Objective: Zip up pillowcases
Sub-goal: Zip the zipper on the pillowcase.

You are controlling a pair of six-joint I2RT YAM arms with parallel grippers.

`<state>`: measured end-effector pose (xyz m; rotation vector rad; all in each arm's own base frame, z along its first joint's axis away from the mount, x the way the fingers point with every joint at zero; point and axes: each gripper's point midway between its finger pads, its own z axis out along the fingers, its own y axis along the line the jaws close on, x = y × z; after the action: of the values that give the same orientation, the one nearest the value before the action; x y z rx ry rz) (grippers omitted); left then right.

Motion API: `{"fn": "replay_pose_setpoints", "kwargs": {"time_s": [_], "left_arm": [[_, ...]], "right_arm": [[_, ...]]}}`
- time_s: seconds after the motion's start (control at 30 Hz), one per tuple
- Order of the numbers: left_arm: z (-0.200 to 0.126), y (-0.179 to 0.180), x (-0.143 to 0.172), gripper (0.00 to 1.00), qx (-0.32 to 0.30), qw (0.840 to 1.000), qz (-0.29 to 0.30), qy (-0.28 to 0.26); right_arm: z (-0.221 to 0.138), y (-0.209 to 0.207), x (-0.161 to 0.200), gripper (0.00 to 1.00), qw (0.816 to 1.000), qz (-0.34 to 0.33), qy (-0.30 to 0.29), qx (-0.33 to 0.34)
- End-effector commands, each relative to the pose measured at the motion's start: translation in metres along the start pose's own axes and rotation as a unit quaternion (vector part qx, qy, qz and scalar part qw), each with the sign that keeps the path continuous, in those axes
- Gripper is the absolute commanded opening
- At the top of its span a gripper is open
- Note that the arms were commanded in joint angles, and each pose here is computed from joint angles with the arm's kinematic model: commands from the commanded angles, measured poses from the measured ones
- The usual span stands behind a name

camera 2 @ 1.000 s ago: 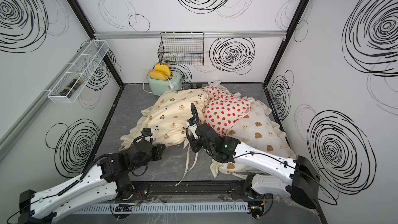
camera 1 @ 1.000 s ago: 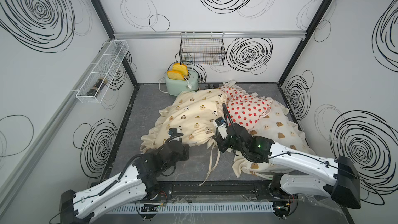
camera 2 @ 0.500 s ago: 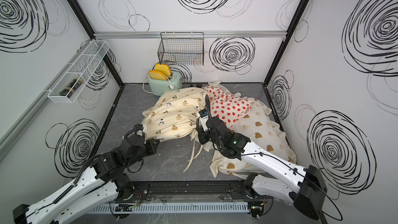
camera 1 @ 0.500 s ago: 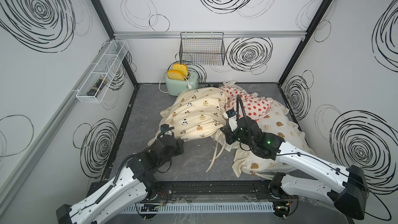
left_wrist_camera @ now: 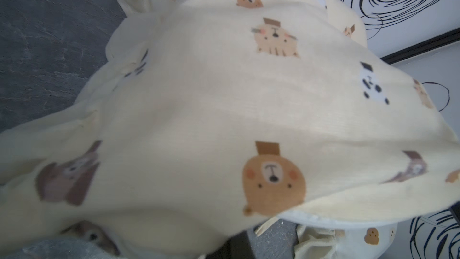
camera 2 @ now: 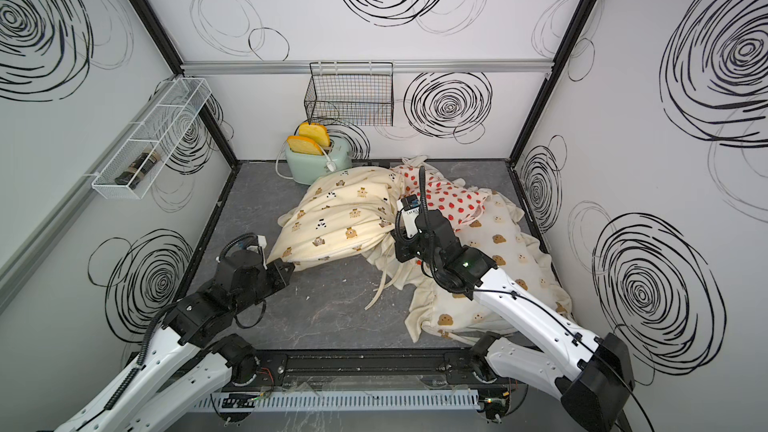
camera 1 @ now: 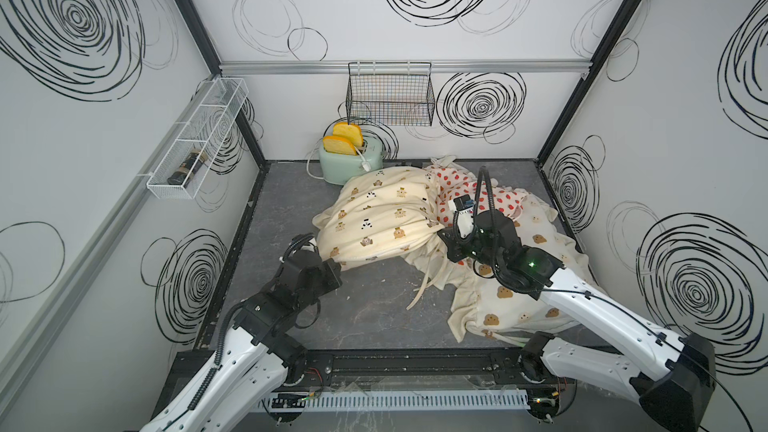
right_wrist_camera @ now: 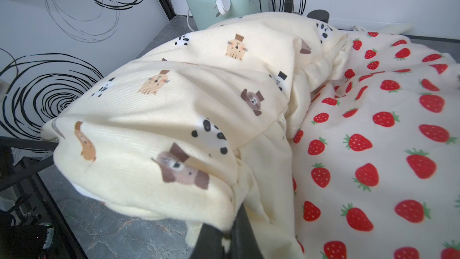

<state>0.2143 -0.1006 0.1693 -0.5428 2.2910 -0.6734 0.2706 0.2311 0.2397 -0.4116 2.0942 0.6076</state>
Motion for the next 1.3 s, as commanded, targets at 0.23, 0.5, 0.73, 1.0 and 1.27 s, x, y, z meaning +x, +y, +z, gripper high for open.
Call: {"fn": "replay_pose_setpoints", "kwargs": {"time_s": [0.23,0.5,0.73,1.0,1.27], "left_arm": [[-0.016,0.022,-0.025,0.00,-0.026,0.999,-0.028,-0.023],[-0.035,0.039,-0.056,0.00,-0.061,0.995,-0.037,-0.066],[-0.044,0.025,-0.071,0.00,-0.020,0.995,-0.033,-0.090],[-0.078,-0.009,-0.089,0.47,0.003,0.992,0.015,-0.128],[-0.058,-0.054,-0.087,0.71,0.045,0.991,0.078,-0.102]], "right_arm": [[-0.006,-0.020,-0.031,0.00,0.998,0.040,-0.032,0.024],[-0.004,-0.034,-0.026,0.00,0.997,0.054,-0.019,0.048],[0.001,0.012,-0.021,0.00,0.998,0.028,-0.015,-0.052],[0.025,0.050,0.015,0.04,0.995,-0.005,0.042,-0.095],[0.011,0.043,0.027,0.46,0.995,-0.021,0.058,-0.080]]}}
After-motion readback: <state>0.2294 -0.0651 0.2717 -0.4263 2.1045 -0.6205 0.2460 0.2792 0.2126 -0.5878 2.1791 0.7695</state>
